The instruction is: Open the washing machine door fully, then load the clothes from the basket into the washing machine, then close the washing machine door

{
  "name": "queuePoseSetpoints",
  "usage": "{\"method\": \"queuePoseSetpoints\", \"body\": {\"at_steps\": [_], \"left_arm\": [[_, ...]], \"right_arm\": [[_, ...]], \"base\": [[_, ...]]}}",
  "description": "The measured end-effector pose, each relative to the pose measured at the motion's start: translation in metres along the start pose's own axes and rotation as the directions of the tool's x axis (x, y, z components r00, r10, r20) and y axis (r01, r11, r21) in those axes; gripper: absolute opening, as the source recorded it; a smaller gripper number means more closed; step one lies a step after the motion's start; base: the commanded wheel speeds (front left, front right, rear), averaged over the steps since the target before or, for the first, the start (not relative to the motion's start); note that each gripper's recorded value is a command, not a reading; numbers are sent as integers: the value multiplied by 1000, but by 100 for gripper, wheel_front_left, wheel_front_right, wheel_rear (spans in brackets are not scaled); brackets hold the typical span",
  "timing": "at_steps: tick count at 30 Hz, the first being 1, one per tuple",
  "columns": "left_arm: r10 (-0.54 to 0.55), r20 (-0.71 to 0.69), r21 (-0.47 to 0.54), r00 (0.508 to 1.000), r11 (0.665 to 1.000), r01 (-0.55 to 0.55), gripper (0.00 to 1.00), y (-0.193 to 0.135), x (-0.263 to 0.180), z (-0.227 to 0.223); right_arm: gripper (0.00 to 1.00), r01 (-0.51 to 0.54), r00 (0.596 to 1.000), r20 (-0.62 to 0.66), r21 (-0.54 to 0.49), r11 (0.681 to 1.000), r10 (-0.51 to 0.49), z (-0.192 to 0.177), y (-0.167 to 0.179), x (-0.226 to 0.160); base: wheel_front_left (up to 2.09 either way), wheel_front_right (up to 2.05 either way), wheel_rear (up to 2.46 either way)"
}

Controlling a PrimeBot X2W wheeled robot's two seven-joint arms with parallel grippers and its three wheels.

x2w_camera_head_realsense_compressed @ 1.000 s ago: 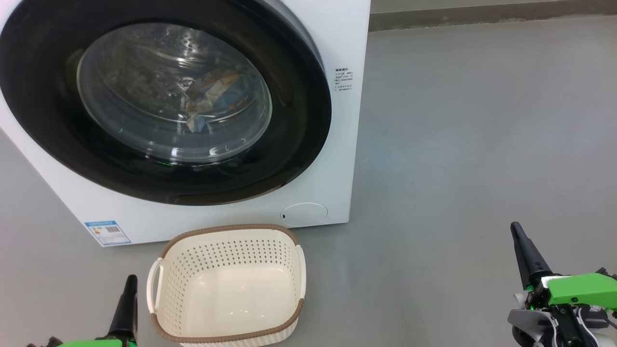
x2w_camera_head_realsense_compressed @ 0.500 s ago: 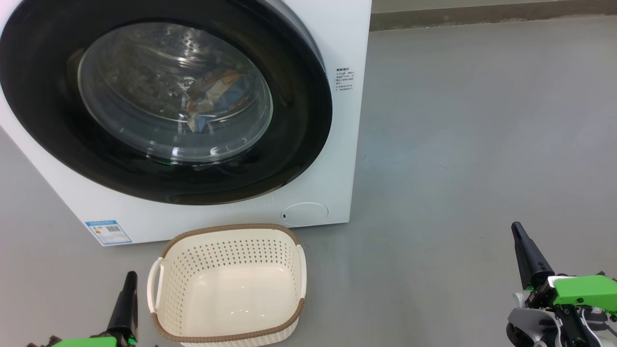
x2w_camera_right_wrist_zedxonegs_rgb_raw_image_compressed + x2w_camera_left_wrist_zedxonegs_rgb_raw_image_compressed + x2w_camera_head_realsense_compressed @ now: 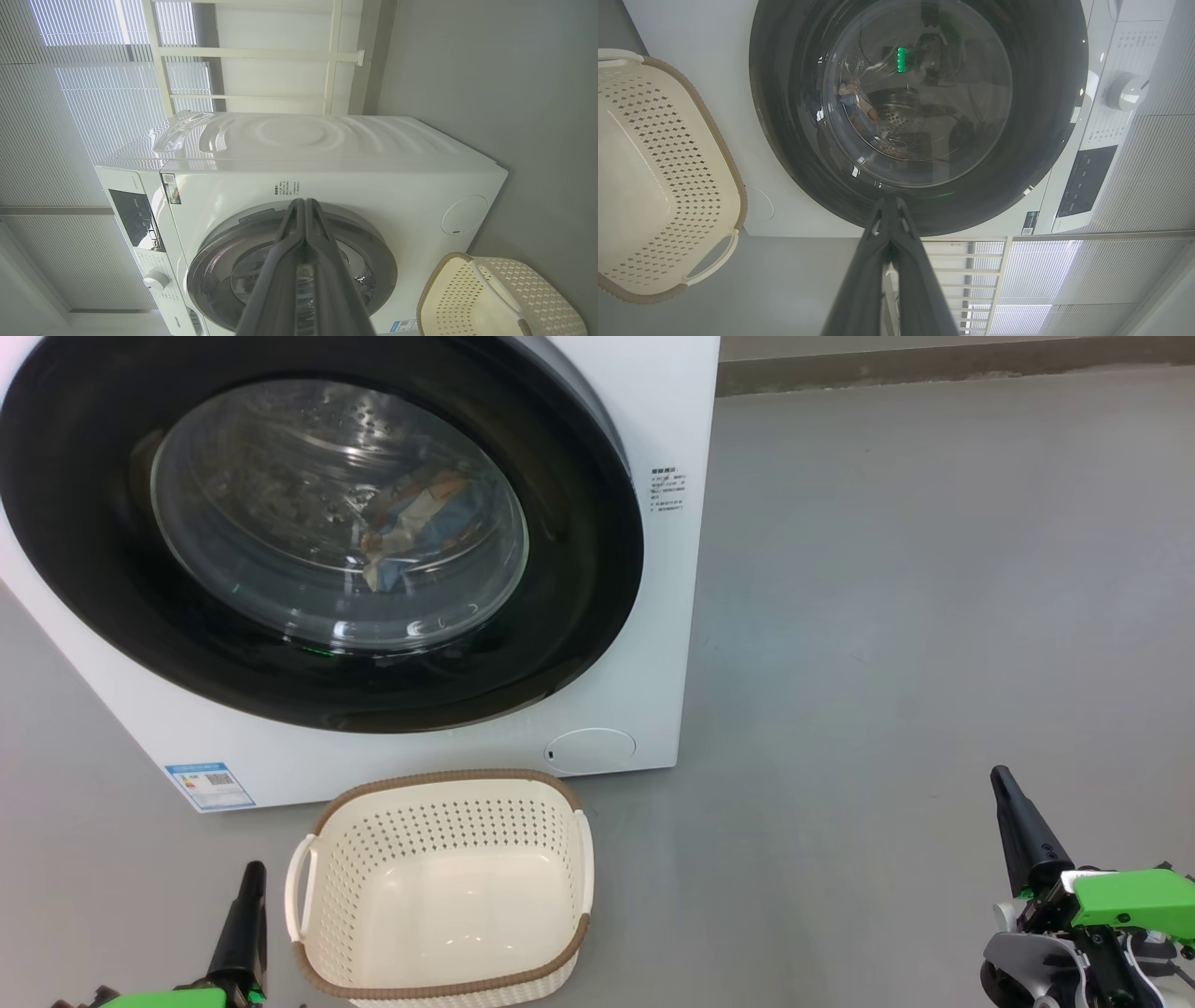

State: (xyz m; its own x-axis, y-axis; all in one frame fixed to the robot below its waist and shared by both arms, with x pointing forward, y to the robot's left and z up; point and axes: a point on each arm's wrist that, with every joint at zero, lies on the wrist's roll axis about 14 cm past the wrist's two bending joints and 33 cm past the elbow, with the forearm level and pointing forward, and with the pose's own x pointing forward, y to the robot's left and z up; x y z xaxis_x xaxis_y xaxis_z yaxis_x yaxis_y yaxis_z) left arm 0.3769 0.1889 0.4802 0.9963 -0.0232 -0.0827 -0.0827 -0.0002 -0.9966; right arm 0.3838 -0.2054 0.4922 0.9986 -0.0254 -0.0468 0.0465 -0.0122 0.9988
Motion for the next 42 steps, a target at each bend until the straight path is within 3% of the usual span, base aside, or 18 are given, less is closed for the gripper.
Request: {"method": "queuePoseSetpoints", "body": {"at_steps": [42], "left_arm": [[0,0,0,1000,1000,0,0,0,0,0]], "right_arm": [[0,0,1000,1,2,1000,0,0,0,0]], "base": [[0,0,0]]}}
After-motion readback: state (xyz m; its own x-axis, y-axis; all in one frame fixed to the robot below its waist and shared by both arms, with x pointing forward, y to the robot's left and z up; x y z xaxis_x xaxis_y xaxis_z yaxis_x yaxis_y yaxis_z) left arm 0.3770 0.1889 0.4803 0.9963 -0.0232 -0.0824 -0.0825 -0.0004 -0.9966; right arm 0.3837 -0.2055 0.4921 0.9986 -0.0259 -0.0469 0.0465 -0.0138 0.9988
